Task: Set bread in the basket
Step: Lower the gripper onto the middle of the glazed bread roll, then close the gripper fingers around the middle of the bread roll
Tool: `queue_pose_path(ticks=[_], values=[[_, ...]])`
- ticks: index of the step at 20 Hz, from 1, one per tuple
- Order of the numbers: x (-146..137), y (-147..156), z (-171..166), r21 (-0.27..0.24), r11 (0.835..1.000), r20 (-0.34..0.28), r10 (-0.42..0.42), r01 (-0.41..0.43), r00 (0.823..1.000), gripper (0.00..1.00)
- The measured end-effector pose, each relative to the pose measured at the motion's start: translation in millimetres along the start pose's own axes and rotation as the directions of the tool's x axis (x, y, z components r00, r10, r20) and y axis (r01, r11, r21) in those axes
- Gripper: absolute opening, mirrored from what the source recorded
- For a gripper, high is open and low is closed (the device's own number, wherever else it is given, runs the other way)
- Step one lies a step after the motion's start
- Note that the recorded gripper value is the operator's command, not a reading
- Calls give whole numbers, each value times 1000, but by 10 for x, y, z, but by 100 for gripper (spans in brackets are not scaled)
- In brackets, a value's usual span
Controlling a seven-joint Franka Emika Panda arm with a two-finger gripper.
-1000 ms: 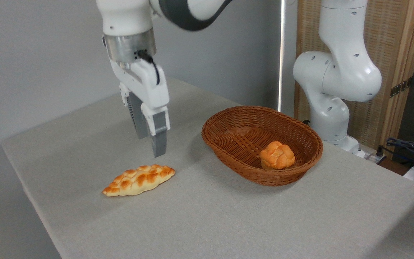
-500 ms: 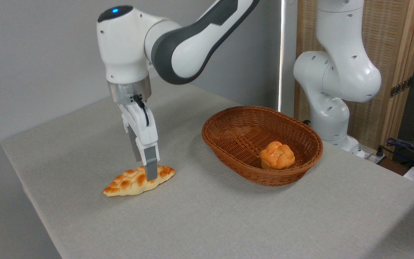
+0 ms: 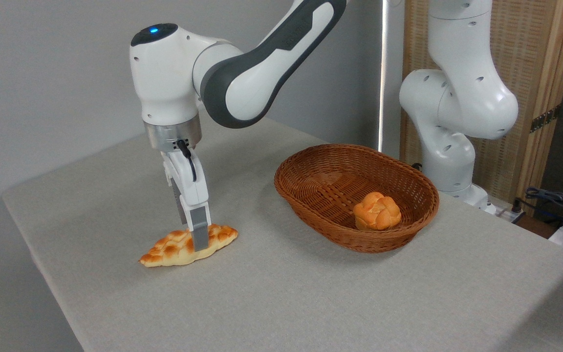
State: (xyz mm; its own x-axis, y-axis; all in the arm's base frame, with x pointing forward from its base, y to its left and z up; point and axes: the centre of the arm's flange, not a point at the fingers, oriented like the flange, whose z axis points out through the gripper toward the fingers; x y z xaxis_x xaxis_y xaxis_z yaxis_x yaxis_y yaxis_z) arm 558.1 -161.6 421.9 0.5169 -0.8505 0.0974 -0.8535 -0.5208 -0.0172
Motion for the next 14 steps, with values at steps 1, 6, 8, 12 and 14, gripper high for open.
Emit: queue_pose_path(ticks=[1, 6, 8, 12, 14], values=[[3, -6, 18, 0, 1000, -1, 0, 0, 1000, 100], [6, -18, 85, -6, 1000, 2, 3, -3, 1000, 100], [10, -27, 110, -3, 1000, -2, 10, -10, 1000, 100], [14, -41, 142, 9, 1000, -5, 24, -24, 1000, 100], [10, -46, 148, 22, 999, 7, 38, -38, 999, 100]])
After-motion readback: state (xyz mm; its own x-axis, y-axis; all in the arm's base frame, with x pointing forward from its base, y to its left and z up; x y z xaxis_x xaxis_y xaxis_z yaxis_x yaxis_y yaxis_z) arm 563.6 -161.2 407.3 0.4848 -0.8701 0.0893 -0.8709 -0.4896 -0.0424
